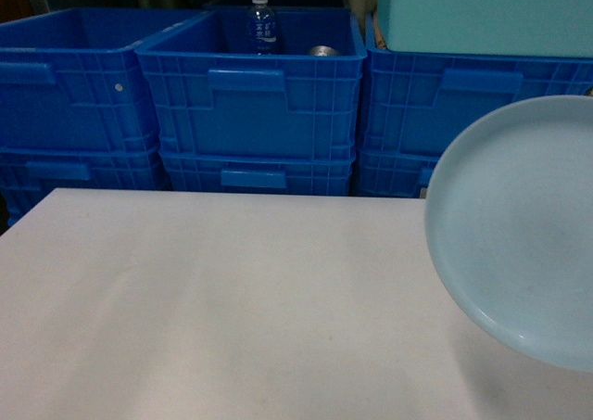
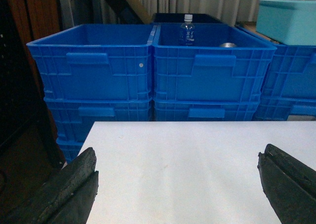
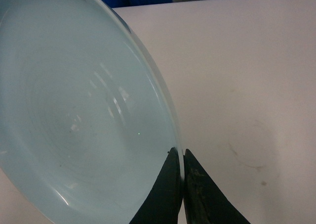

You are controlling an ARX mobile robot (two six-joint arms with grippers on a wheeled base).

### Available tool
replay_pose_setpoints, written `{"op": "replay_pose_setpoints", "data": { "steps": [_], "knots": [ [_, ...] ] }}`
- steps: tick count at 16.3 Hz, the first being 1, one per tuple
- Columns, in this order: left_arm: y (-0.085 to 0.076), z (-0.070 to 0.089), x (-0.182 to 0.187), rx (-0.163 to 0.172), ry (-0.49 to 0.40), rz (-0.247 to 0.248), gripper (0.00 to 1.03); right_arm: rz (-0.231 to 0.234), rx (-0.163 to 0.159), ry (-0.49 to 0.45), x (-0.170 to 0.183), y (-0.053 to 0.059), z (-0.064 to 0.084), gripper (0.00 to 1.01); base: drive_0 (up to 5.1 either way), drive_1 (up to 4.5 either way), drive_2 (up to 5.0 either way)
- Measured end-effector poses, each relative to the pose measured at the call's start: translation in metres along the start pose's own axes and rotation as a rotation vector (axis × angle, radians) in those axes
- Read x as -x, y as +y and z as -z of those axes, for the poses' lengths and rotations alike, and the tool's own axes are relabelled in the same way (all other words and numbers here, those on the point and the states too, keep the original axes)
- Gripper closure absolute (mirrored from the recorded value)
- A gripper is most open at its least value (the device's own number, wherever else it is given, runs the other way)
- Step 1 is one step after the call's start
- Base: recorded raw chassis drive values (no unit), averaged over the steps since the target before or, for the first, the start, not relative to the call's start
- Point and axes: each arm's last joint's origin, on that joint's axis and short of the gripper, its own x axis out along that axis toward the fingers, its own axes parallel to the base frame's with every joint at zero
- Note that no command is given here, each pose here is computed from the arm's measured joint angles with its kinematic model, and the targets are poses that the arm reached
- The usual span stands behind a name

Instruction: Place blue tray on left shelf second layer neatly

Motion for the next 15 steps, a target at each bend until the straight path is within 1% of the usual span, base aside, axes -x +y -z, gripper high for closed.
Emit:
{"op": "replay_pose_setpoints", "data": {
  "steps": [2,4,6,7,8,9,10,13,15],
  "knots": [
    [0.000,0.000,0.000,0.000,0.000,0.000,0.05,0.040,0.021,-0.017,0.000,-0.004,0.001,0.99,0.0,0.00,0.0],
    [0.000,0.000,0.000,0.000,0.000,0.000,0.05,0.037,0.036,-0.020,-0.003,0.001,0.002,0.99,0.0,0.00,0.0],
    [0.000,0.000,0.000,0.000,0.000,0.000,0.05,0.028,0.041,-0.013,-0.004,0.004,0.003,0.99,0.0,0.00,0.0],
    [0.000,0.000,0.000,0.000,0.000,0.000,0.05,0.016,0.040,-0.008,-0.005,0.006,0.005,0.99,0.0,0.00,0.0],
    [0.000,0.000,0.000,0.000,0.000,0.000,0.05,-0.024,0.030,-0.001,-0.006,0.008,0.006,0.99,0.0,0.00,0.0],
    [0.000,0.000,0.000,0.000,0.000,0.000,0.05,-0.077,0.012,0.005,-0.006,0.009,0.007,0.99,0.0,0.00,0.0],
    [0.000,0.000,0.000,0.000,0.000,0.000,0.05,-0.092,0.007,0.005,-0.006,0.010,0.007,0.99,0.0,0.00,0.0],
    [0.000,0.000,0.000,0.000,0.000,0.000,0.05,-0.098,-0.003,0.008,-0.006,0.011,0.007,0.99,0.0,0.00,0.0],
    [0.000,0.000,0.000,0.000,0.000,0.000,0.05,-0.098,-0.003,0.008,-0.006,0.011,0.007,0.99,0.0,0.00,0.0]
  ]
}}
